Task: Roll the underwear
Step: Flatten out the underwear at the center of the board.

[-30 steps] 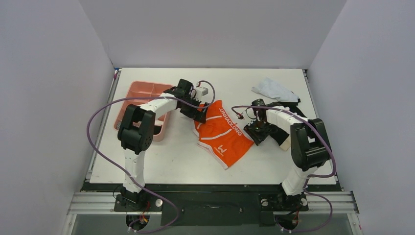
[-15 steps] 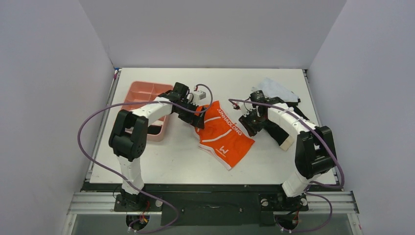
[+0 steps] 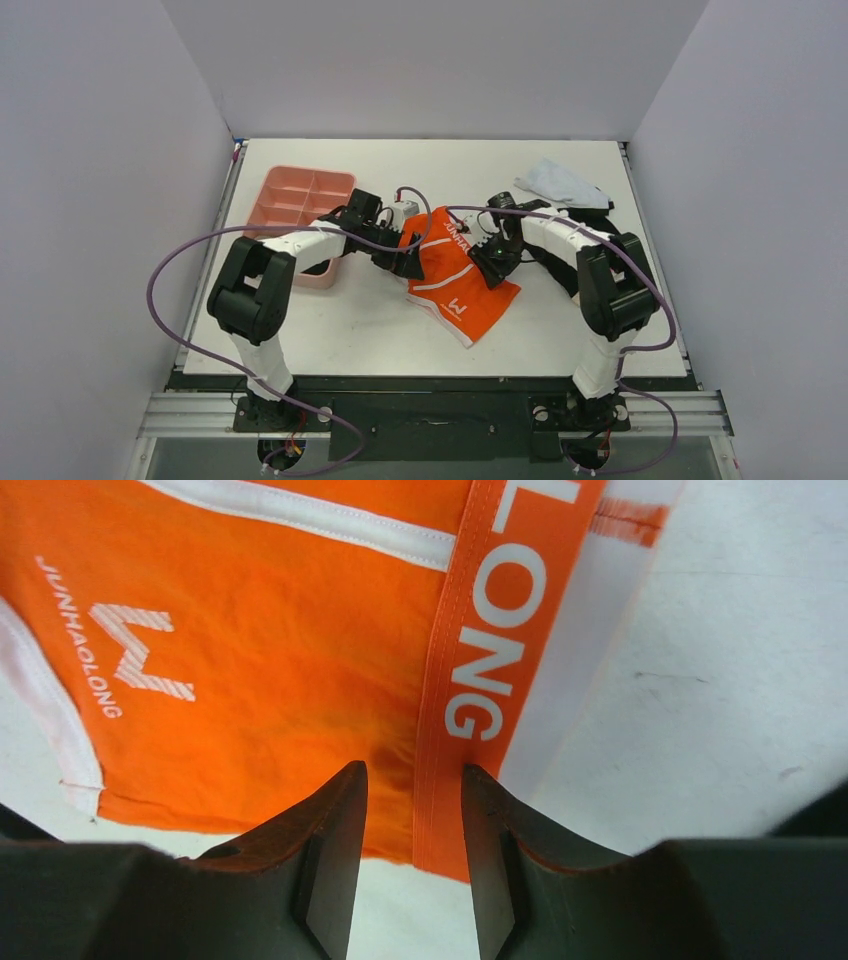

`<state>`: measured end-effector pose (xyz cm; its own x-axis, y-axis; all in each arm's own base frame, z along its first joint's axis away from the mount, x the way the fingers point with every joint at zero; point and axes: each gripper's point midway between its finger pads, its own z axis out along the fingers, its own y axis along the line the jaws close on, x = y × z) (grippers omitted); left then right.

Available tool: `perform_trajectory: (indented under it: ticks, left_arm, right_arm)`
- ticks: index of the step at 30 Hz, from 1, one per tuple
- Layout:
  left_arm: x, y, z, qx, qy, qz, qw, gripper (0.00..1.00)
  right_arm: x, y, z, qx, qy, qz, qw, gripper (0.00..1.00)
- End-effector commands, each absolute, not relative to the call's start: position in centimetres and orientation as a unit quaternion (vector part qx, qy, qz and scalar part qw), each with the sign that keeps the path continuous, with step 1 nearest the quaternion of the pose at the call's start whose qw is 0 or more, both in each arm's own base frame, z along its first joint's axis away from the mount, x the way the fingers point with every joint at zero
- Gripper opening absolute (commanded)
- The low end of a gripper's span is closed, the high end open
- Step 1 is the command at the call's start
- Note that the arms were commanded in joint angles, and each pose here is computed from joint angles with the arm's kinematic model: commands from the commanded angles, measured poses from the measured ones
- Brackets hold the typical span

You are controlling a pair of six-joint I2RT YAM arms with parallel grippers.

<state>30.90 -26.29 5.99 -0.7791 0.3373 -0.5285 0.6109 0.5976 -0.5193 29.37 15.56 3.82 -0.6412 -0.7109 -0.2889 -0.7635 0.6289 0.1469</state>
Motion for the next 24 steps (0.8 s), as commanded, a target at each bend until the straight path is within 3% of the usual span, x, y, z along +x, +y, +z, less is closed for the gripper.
perform_trajectory:
  ticks: [1,12,24]
  left_arm:
    - [31.3,-28.4,6.2,0.271,0.856,-0.392,0.200,0.97]
    - [29.7,-29.1,6.1,0.276,0.849,-0.414,0.179,0.97]
    - [29.2,-28.8,8.7,0.293,0.830,-0.418,0.225,0.97]
  right_arm:
    - [30.8,16.3,3.6,-0.401,0.899,0.130,0.115,0.36]
    - [31.7,14.3,1.4,-0.378,0.917,0.076,0.097,0.35]
    - [31.9,11.5,0.8,-0.362,0.927,0.047,0.086,0.34]
